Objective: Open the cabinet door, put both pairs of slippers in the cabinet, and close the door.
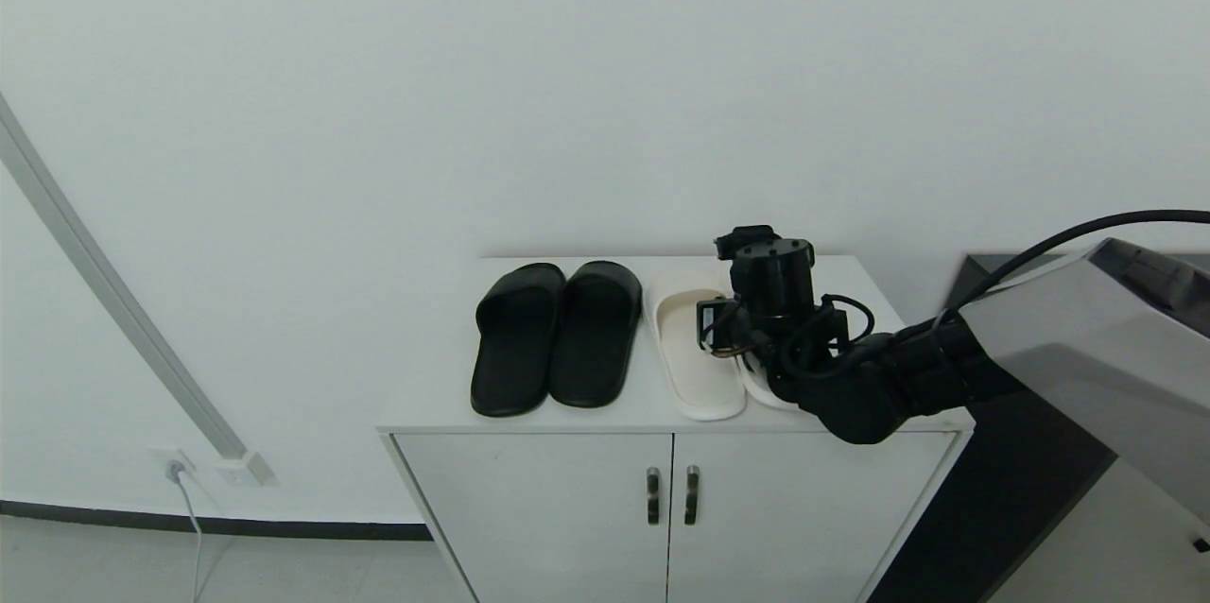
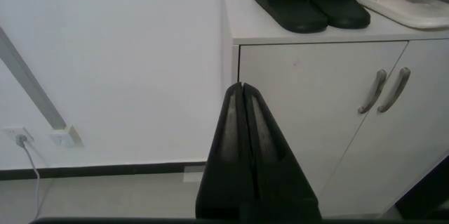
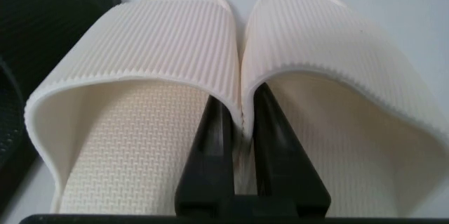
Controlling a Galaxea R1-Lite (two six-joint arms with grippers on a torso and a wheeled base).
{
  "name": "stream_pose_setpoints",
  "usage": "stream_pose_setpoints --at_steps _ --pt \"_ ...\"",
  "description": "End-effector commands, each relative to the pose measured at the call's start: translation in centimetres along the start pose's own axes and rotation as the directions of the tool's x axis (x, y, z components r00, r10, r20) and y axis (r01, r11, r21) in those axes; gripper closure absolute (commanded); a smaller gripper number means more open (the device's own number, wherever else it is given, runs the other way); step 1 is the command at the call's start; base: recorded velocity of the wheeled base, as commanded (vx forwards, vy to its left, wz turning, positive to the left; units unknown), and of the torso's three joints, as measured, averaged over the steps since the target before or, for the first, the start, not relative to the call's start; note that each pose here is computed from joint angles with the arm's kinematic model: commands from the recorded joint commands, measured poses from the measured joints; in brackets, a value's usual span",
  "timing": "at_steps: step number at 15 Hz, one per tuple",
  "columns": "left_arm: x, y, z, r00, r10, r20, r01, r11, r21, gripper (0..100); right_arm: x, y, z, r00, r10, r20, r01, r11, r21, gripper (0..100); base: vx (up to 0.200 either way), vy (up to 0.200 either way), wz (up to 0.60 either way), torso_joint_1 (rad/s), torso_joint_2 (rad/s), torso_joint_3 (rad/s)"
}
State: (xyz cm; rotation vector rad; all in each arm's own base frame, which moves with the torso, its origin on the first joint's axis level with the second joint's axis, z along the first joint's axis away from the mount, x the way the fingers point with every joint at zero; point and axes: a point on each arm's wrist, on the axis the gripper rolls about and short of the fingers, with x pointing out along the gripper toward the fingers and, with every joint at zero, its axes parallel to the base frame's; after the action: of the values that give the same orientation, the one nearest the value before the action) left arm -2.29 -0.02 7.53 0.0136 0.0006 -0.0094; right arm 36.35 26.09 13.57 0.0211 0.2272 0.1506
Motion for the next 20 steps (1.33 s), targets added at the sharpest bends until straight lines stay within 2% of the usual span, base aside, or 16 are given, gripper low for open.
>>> stream_pose_setpoints --at_steps 1,4,6,8,10,13,14,16,20 --pt "0.0 0.0 0.0 1.0 0.0 -0.001 0.0 1.0 0.0 100 -1.3 -0.5 1.5 1.0 -0.001 0.028 0.0 1.0 0.009 100 0.0 0.0 0.0 0.0 0.0 0.0" --pt "0.0 0.0 0.0 1.0 0.0 -0.001 0.0 1.0 0.0 100 -3.7 -1.1 2.6 0.999 0.008 0.036 -0.008 1.0 0.012 100 0.0 0.0 0.0 0.0 0.0 0.0" --pt "0.0 0.0 0.0 1.0 0.0 -0.002 0.0 1.0 -0.001 100 -7.0 -1.7 3.0 0.998 0.047 0.03 -0.047 0.999 0.004 100 0.0 0.0 0.0 0.0 0.0 0.0" --pt "0.0 0.0 0.0 1.0 0.0 -0.001 0.0 1.0 -0.001 100 -11.7 -2.5 2.1 0.985 0.169 0.018 -0.168 0.985 -0.039 100 0.0 0.0 0.0 0.0 0.0 0.0" --pt "0.0 0.0 0.0 1.0 0.0 -0.001 0.0 1.0 -0.001 100 -15.2 -3.4 1.5 0.959 0.282 0.013 -0.281 0.957 -0.08 100 0.0 0.0 0.0 0.0 0.0 0.0" --pt "0.0 0.0 0.0 1.0 0.0 -0.001 0.0 1.0 0.0 100 -20.1 -4.8 0.4 0.896 0.444 -0.02 -0.444 0.891 -0.095 100 0.0 0.0 0.0 0.0 0.0 0.0" --pt "0.0 0.0 0.0 1.0 0.0 -0.001 0.0 1.0 -0.001 100 -21.6 -5.5 -0.2 0.858 0.512 -0.038 -0.513 0.853 -0.097 100 0.0 0.0 0.0 0.0 0.0 0.0" --pt "0.0 0.0 0.0 1.0 0.0 -0.001 0.0 1.0 -0.001 100 -22.2 -6.1 -0.7 0.852 0.521 -0.054 -0.524 0.846 -0.098 100 0.0 0.0 0.0 0.0 0.0 0.0" --pt "0.0 0.0 0.0 1.0 0.0 -0.001 0.0 1.0 -0.001 100 -22.0 -6.0 -1.1 0.852 0.519 -0.072 -0.524 0.846 -0.1 100 0.0 0.0 0.0 0.0 0.0 0.0"
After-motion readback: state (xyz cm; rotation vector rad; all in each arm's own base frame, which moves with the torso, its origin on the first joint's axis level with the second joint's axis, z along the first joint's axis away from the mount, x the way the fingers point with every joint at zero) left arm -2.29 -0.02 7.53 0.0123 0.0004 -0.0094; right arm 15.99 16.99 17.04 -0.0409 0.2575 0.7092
